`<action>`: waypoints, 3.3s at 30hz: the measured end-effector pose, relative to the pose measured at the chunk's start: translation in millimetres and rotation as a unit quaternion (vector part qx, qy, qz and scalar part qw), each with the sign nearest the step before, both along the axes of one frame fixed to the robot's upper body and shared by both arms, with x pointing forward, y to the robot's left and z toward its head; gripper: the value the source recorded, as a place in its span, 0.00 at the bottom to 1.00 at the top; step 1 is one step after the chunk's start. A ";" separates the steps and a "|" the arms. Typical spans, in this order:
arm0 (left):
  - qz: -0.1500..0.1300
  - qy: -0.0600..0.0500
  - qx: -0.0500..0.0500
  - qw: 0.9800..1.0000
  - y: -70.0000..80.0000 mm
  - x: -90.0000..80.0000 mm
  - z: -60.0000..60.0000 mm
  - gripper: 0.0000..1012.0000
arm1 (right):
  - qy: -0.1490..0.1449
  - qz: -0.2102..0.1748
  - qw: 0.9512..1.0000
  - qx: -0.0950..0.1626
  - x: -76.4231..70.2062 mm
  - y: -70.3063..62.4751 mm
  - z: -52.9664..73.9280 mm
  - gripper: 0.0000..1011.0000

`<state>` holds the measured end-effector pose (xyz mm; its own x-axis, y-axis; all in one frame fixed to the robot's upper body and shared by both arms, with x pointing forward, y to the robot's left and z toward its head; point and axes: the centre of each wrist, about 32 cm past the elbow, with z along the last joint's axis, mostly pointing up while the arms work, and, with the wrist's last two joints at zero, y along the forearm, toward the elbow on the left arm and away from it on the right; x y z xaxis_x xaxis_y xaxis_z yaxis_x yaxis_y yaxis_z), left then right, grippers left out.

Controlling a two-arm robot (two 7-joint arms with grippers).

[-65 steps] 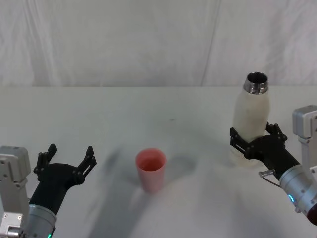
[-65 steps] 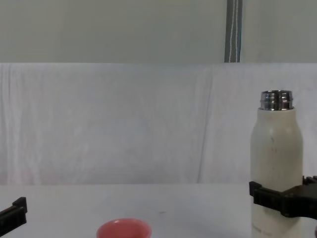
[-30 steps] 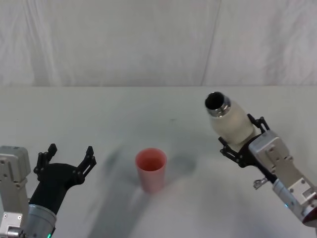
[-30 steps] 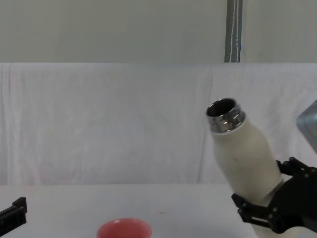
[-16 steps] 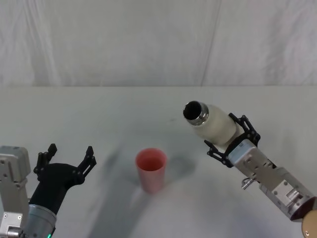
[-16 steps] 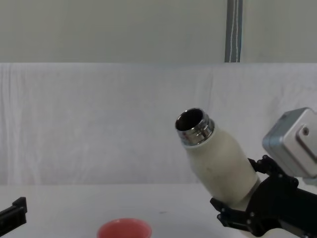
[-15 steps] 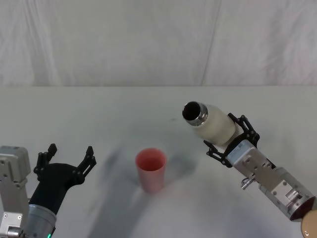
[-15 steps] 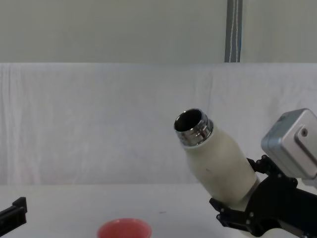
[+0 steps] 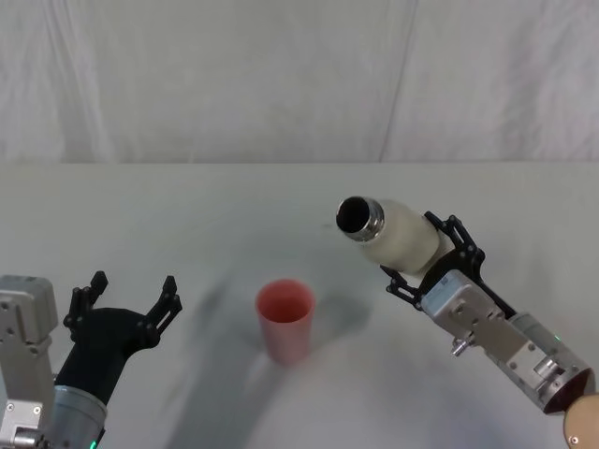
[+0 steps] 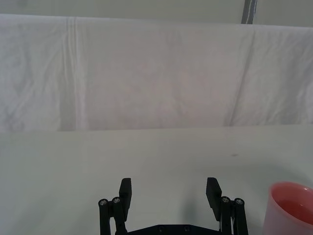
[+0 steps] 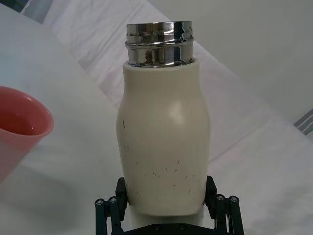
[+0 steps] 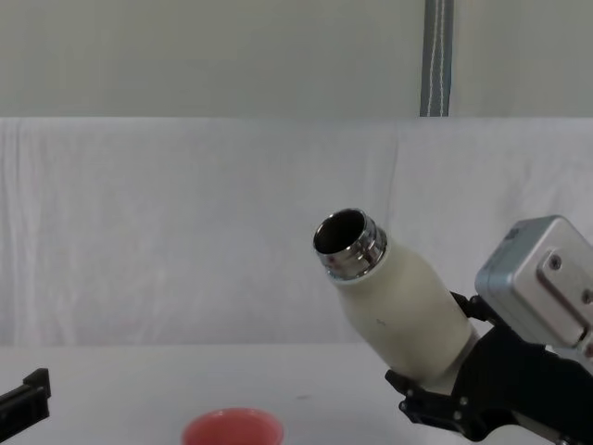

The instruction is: Grasp the thermos with one hand and pour water into the cup lid.

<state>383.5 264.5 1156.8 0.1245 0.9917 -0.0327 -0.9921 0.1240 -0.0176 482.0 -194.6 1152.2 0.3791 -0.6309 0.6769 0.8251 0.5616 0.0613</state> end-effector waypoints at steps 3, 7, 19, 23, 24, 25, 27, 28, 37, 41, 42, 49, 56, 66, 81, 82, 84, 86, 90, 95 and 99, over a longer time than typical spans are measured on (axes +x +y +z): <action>0.000 0.000 0.000 1.000 0.0 0.0 0.0 0.99 | -0.006 0.000 1.000 -0.005 0.6 0.3 -0.4 0.94; 0.000 0.000 0.000 1.000 0.0 0.0 0.0 0.99 | -0.014 0.000 1.000 -0.014 0.8 0.5 -1.0 0.94; 0.000 0.000 0.000 1.000 0.0 0.0 0.0 0.99 | -0.046 0.006 0.998 -0.047 1.5 -0.1 -4.6 0.94; 0.000 0.000 0.000 1.000 0.0 0.0 0.0 0.99 | -0.062 0.011 0.996 -0.064 2.9 -0.6 -6.0 0.94; 0.000 0.000 0.000 1.000 0.0 0.0 0.0 0.99 | -0.065 0.011 0.996 -0.066 3.2 -0.7 -6.1 0.94; 0.000 0.000 0.000 1.000 0.0 0.0 0.0 0.99 | -0.067 0.012 0.995 -0.068 3.3 -0.8 -6.2 0.94; 0.000 0.000 0.000 1.000 0.0 0.0 0.0 0.99 | -0.072 0.012 0.994 -0.076 4.0 -1.2 -6.8 0.94; 0.000 0.000 0.000 1.000 0.0 0.0 0.0 0.99 | -0.074 0.012 0.994 -0.078 4.3 -1.3 -7.0 0.94; 0.000 0.000 0.000 1.000 0.0 0.0 0.0 0.99 | -0.091 0.003 0.990 -0.105 7.9 -3.6 -8.4 0.94; 0.000 0.000 0.000 1.000 0.0 0.0 0.0 0.99 | -0.097 -0.003 0.988 -0.121 10.4 -4.3 -8.7 0.94; 0.000 0.000 0.000 1.000 0.0 0.0 0.0 0.99 | -0.099 -0.003 0.987 -0.124 10.9 -4.3 -8.6 0.94; 0.000 0.000 0.000 1.000 0.0 0.0 0.0 0.99 | -0.109 -0.002 0.983 -0.145 14.8 -3.3 -9.8 0.94; 0.000 0.000 0.000 1.000 0.0 0.0 0.0 0.99 | -0.118 0.001 0.980 -0.161 20.0 -1.8 -11.1 0.94; 0.000 0.000 0.000 1.000 0.0 0.0 0.0 0.99 | -0.132 0.004 0.974 -0.182 27.8 1.6 -13.7 0.94; 0.000 0.000 0.000 1.000 0.0 0.0 0.0 0.99 | -0.152 0.010 0.968 -0.198 38.6 8.2 -15.7 0.94; 0.000 0.000 0.000 1.000 0.0 0.0 0.0 0.99 | -0.153 0.010 0.968 -0.199 39.1 8.4 -15.8 0.94; 0.000 0.000 0.000 1.000 0.0 0.0 0.0 0.99 | -0.155 0.011 0.967 -0.200 39.9 9.0 -16.1 0.94; 0.000 0.000 0.000 1.000 0.0 0.0 0.0 0.99 | -0.159 0.012 0.967 -0.201 41.3 9.8 -16.2 0.94; 0.000 0.000 0.000 1.000 0.0 0.0 0.0 0.99 | -0.163 0.014 0.965 -0.204 44.0 11.0 -15.9 0.94; 0.000 0.000 0.000 1.000 0.0 0.0 0.0 0.99 | -0.167 0.016 0.963 -0.209 46.6 11.6 -15.9 0.94; 0.000 0.000 0.000 1.000 0.0 0.0 0.0 0.99 | -0.171 0.016 0.962 -0.211 48.0 12.1 -15.4 0.94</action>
